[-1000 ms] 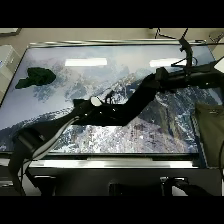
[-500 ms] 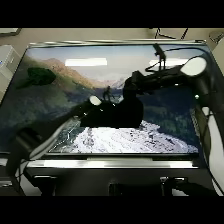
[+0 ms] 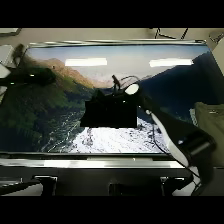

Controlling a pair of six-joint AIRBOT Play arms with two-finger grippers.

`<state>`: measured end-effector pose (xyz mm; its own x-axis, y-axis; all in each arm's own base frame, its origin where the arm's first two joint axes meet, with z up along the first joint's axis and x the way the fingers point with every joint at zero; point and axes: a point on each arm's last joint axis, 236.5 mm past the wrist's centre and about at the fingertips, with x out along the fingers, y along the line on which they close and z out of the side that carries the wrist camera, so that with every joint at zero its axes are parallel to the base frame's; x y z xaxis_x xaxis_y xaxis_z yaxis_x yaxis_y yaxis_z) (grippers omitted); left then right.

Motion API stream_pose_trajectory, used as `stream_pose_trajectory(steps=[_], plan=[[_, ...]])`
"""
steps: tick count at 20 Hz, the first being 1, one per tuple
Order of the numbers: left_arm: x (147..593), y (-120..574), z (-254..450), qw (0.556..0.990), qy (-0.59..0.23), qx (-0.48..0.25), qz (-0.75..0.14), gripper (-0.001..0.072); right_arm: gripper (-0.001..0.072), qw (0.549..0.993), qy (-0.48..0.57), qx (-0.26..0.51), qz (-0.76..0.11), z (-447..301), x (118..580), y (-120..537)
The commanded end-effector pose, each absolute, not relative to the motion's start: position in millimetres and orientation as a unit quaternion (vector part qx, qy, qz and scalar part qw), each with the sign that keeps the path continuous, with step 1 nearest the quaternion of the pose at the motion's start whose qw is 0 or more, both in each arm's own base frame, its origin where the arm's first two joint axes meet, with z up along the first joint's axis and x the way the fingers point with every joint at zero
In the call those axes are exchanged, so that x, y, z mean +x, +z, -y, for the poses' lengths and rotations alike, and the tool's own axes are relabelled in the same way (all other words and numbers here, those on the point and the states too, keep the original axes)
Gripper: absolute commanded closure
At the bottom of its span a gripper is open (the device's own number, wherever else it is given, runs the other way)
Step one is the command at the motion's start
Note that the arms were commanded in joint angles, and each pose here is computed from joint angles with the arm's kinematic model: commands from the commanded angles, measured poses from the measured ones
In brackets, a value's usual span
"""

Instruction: Fold the clothes and pants, and hang the long-sleeved shirts on hangers.

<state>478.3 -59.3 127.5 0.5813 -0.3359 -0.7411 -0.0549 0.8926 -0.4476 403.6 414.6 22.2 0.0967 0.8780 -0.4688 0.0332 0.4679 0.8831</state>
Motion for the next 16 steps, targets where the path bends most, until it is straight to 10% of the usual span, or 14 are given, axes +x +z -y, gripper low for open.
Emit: stream_pose_trajectory(steps=[1, 9, 12, 16], plan=[[450, 185, 12, 0.896, -0.046, -0.188, -0.398, 0.0686, 0.0085, 0.566, 0.311, 0.462, -0.608, -448, 399, -21], [445, 196, 13, 0.905, -0.055, -0.171, -0.386, 0.0685, 0.0087, 0.683, 0.223, 0.336, -0.609, -189, 452, 22], [445, 197, 14, 0.904, -0.057, -0.173, -0.386, 0.0684, 0.0098, 0.648, 0.075, 0.280, -0.704, -70, 405, -31], [445, 197, 22, 0.903, -0.064, -0.171, -0.388, 0.0684, 0.0134, 0.636, 0.145, 0.349, -0.673, -113, 399, -69]])
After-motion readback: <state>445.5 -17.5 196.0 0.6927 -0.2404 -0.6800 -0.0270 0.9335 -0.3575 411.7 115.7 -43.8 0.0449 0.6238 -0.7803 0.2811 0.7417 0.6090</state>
